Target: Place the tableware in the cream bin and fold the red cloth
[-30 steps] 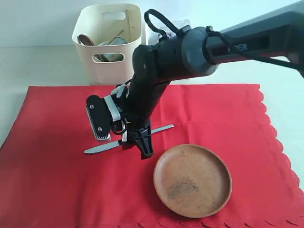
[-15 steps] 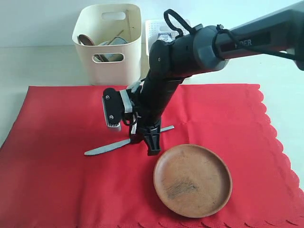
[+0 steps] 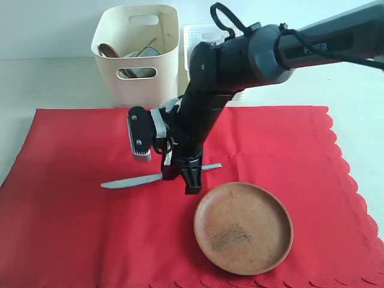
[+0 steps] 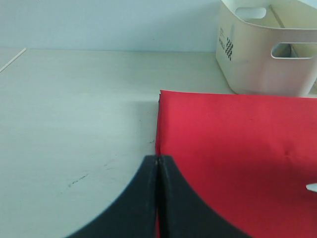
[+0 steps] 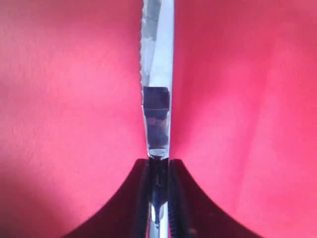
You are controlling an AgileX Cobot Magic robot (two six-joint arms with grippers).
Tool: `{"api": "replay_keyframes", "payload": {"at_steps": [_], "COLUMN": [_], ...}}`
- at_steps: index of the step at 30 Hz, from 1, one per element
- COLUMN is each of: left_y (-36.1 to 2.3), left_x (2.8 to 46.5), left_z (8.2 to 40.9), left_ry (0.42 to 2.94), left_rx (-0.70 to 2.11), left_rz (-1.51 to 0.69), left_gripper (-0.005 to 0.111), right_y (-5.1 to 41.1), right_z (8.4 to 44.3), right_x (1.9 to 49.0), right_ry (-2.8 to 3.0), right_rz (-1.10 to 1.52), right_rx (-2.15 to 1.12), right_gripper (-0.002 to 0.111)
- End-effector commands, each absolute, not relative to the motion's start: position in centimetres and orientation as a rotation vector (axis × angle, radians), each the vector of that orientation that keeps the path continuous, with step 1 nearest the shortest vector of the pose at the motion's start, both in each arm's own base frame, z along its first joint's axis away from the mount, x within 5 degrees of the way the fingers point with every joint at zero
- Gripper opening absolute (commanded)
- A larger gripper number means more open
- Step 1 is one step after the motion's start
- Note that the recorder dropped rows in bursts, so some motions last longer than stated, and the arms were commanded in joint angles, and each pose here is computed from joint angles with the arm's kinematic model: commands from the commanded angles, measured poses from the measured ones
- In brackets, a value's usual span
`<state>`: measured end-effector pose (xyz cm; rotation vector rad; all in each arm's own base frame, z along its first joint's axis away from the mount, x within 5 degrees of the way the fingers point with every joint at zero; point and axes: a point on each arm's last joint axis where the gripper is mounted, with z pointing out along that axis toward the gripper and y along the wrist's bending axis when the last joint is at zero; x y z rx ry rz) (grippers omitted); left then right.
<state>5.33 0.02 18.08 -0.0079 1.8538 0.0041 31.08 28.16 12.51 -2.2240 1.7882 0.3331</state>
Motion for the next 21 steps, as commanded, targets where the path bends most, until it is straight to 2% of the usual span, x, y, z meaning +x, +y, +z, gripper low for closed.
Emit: {"api": "replay_keyframes", "payload": {"at_steps": [1,7,16,21], "left_y": [0.0,0.0,0.0,0.0], "left_x": [5.3,5.3,5.3,5.3], "left_z": [18.1,18.1,18.1,18.1], "left_ry": [1.837,1.837,1.837,1.837], "left_rx": [-0.009,-0.009,-0.009,-0.009], "left_rz": [0.006,0.006,0.006,0.006], "left_gripper": [0.0,0.0,0.0,0.0], "right_y": [28.8,29.2,30.3,31.1], "right_z": [16.7,20.5,26.3,27.3], "right_x": [31.4,31.8,34.6,37.0], "right_ry": [1.758,1.716,1.729,1.752], "right_rz": [0.362,0.354,0.431,0.464], "right_rx": [-2.015,-1.795,-1.163,-0.885], "right_gripper": [0.0,0.0,0.0,0.0]}}
